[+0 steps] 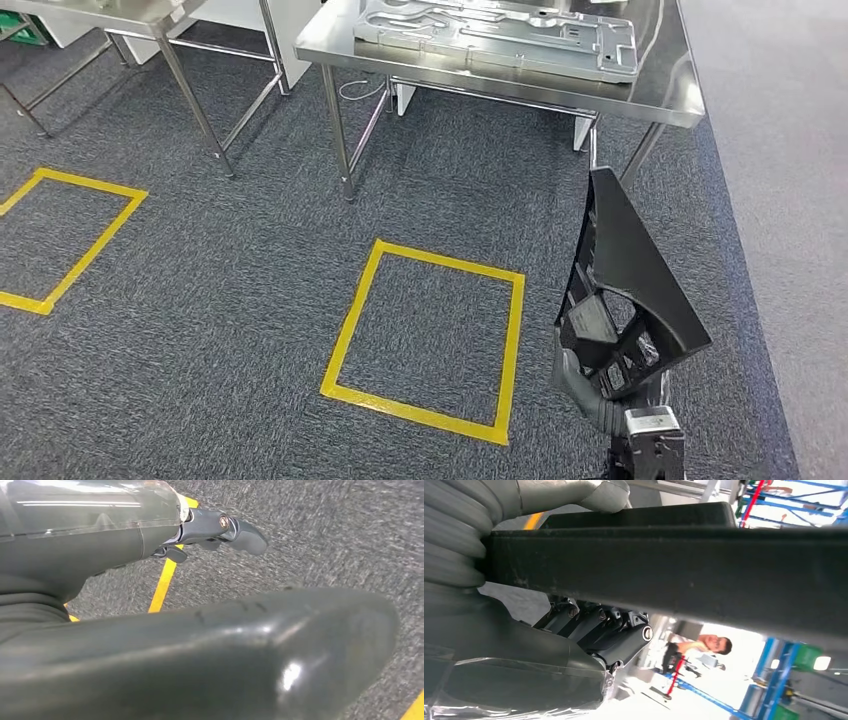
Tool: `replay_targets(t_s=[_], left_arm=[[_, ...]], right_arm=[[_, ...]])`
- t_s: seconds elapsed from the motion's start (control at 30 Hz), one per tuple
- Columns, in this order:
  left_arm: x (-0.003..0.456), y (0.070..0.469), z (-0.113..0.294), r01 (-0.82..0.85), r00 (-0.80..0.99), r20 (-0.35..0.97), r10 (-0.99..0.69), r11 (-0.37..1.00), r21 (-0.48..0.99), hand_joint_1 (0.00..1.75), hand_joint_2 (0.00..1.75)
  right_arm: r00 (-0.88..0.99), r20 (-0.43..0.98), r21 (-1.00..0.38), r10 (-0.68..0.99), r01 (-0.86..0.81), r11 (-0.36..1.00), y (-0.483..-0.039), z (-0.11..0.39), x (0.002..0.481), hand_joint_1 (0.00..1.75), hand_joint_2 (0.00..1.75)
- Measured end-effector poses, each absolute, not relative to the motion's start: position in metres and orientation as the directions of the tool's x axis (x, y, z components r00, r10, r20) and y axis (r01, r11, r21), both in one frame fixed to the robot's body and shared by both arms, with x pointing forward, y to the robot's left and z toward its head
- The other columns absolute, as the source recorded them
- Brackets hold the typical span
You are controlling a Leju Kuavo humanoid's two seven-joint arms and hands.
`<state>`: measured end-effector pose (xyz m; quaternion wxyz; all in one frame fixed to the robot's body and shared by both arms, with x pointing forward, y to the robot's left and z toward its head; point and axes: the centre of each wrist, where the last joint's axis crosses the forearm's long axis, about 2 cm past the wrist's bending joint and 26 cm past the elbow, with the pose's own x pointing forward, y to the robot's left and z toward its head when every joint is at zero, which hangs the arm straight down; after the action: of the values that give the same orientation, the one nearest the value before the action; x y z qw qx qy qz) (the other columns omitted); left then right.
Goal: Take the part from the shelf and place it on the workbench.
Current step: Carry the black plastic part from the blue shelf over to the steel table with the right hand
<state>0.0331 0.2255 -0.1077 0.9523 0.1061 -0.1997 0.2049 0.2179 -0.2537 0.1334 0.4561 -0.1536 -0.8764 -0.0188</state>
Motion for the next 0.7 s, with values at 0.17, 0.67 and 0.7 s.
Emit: replay_targets(t_s=[0.17,0.67,0.7], left_arm=[[0.035,0.224,-0.107,-0.435,0.839,0.415,0.351,0.892,0.125,0.0,0.0],[0.036,0.226,-0.107,-0.431,0.849,0.394,0.353,0.893,0.128,0.0,0.0],[0.036,0.226,-0.107,-0.432,0.848,0.394,0.354,0.893,0.128,0.0,0.0]], right_arm=[[-0.548,0.798,-0.116,0.25,0.267,0.957,-0.256,0.144,0.237,1.75,1.75],[-0.568,0.773,-0.188,0.284,0.223,0.957,-0.265,0.173,0.28,1.75,1.75],[-0.569,0.769,-0.197,0.291,0.223,0.955,-0.265,0.175,0.282,1.75,1.75]])
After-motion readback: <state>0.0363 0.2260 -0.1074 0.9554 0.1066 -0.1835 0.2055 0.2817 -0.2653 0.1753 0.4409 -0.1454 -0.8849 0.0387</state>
